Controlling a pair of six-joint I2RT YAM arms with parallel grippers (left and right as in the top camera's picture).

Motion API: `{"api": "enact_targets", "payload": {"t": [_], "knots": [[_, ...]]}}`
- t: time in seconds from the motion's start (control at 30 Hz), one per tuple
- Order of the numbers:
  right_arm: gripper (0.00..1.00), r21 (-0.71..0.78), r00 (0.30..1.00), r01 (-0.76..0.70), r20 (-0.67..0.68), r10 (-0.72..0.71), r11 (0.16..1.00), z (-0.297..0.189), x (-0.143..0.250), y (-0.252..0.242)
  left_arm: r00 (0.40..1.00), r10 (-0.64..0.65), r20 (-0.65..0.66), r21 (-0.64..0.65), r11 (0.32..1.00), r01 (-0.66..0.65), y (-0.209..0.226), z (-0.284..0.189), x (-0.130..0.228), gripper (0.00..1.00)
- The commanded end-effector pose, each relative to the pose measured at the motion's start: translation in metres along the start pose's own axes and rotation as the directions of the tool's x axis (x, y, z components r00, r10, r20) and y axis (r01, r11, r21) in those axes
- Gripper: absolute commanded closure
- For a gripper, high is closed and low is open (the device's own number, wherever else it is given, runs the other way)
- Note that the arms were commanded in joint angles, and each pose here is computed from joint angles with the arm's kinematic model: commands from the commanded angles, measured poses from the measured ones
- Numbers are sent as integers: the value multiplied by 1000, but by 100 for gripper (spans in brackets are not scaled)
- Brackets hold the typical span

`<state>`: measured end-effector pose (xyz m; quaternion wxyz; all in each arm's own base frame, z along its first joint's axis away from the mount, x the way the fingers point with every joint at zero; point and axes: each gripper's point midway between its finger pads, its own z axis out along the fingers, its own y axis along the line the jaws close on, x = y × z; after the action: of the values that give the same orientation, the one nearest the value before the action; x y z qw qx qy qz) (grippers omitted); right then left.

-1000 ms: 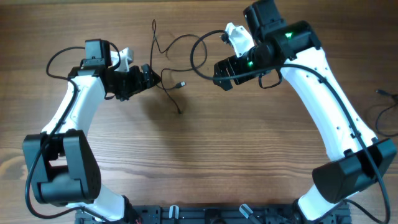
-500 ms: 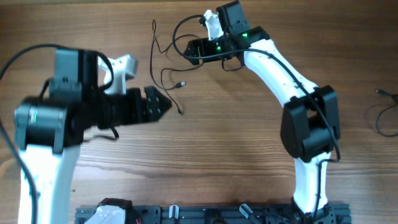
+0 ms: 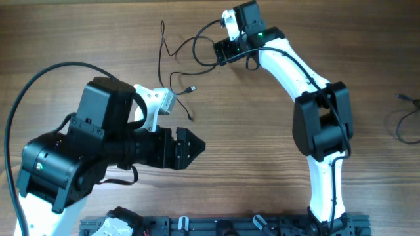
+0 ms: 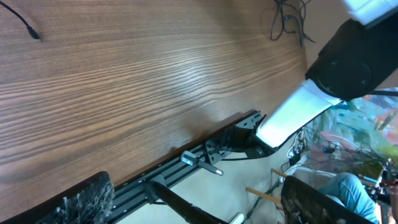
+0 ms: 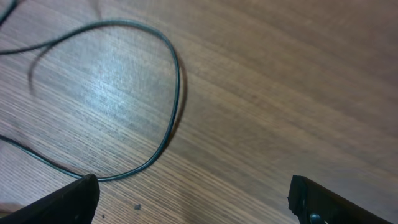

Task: Untangle cables

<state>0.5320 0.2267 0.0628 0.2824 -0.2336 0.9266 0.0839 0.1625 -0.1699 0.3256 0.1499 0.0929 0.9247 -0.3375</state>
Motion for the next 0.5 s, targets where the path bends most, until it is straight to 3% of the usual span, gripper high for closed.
{"api": "enact_targets", "payload": {"t": [0.0, 0.17, 0.27, 0.3, 0.37, 0.43, 0.47], "knots": [[0, -74, 999, -19, -35, 16, 997, 23, 10, 33, 1000, -1, 14, -23, 1000, 1, 2, -1, -2, 11], [1, -100, 995, -60, -85, 52, 993, 45, 27, 64, 1000, -2, 11, -25, 1000, 2, 3, -1, -2, 11], [1, -82, 977, -188, -119, 177, 979, 56, 38, 66, 1000, -1, 11, -25, 1000, 2, 3, -1, -2, 11], [6, -73, 965, -232, -140, 221, 970, 63, 46, 65, 1000, 3, 11, -24, 1000, -2, 2, -1, -1, 10], [24, -66, 960, -237, -170, 223, 969, 71, 58, 65, 1000, 6, 11, -25, 1000, -6, 3, -1, -2, 10], [61, -55, 948, -268, -193, 253, 962, 74, 67, 65, 1000, 6, 11, -25, 1000, -6, 3, -1, -2, 10], [71, -48, 938, -297, -200, 282, 954, 74, 69, 65, 1000, 6, 11, -25, 1000, -6, 2, -1, -2, 9]]}}
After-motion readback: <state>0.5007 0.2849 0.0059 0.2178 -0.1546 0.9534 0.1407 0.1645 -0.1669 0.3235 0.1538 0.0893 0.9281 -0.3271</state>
